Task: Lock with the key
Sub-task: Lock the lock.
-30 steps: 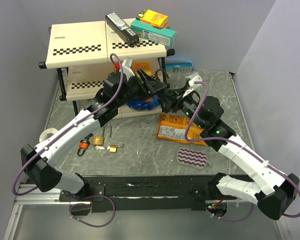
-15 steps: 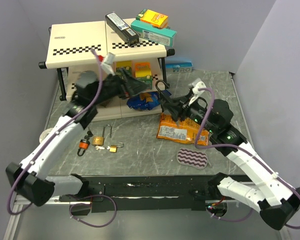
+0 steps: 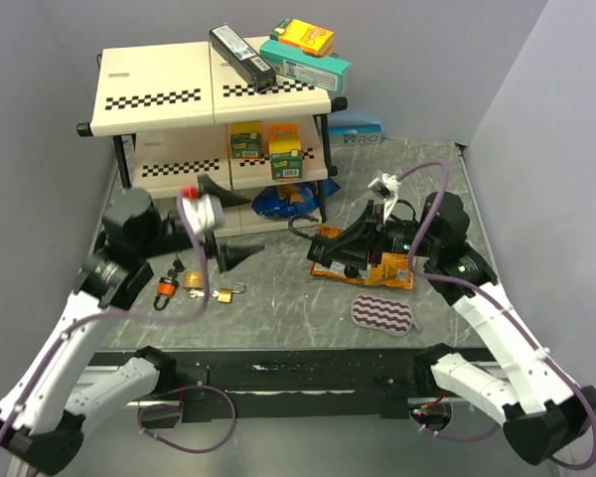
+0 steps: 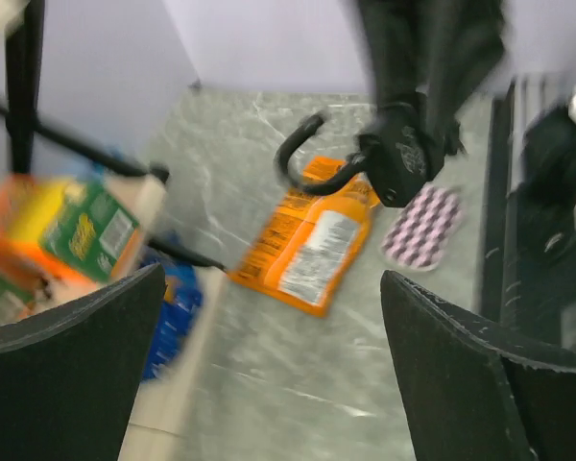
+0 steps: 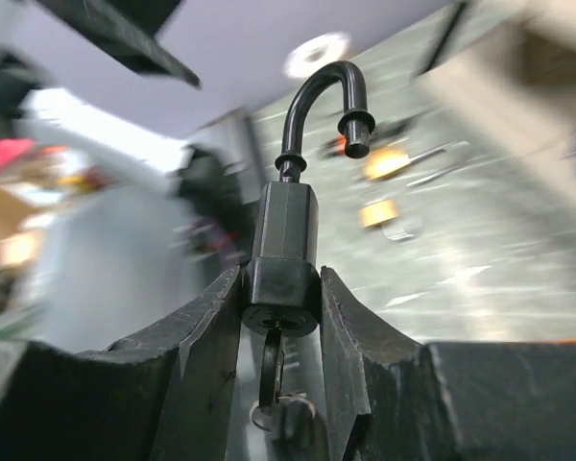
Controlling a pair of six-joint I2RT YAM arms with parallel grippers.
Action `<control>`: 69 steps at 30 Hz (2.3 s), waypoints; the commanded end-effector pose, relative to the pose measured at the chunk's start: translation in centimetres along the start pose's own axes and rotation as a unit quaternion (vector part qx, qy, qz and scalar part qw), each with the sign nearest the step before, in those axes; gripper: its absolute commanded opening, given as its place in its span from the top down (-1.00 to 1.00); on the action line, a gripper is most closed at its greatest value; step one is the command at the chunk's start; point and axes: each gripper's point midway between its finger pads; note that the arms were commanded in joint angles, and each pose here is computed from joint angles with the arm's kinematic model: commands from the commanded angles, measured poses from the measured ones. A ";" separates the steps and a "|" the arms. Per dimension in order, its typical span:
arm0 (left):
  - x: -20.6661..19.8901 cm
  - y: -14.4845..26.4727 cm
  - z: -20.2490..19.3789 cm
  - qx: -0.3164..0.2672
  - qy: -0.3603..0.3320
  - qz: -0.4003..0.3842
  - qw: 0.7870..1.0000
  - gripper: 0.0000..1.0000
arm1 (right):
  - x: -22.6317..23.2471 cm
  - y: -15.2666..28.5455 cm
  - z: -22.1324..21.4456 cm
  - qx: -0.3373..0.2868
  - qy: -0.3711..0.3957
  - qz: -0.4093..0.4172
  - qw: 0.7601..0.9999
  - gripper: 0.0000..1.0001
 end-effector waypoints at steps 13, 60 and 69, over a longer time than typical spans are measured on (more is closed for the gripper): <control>-5.2 -3.5 -0.8 -0.069 -0.391 -0.059 0.916 -0.53 | 5.6 0.5 1.3 0.005 -0.098 0.188 0.977 1.00; -8.8 -4.4 -0.4 0.017 0.081 -0.167 0.982 0.98 | 3.5 0.8 1.7 0.037 0.127 0.135 0.982 -0.59; -9.3 -3.5 0.0 0.011 0.080 -0.186 0.979 0.98 | 2.4 0.5 -0.1 0.048 0.116 0.120 0.985 -0.99</control>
Point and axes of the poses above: each gripper's point midway between its finger pads, its own y axis back along the fingers, its own x axis along the line the jaws close on, z = x × y, and after that the axes turned 13 degrees about y, right-handed
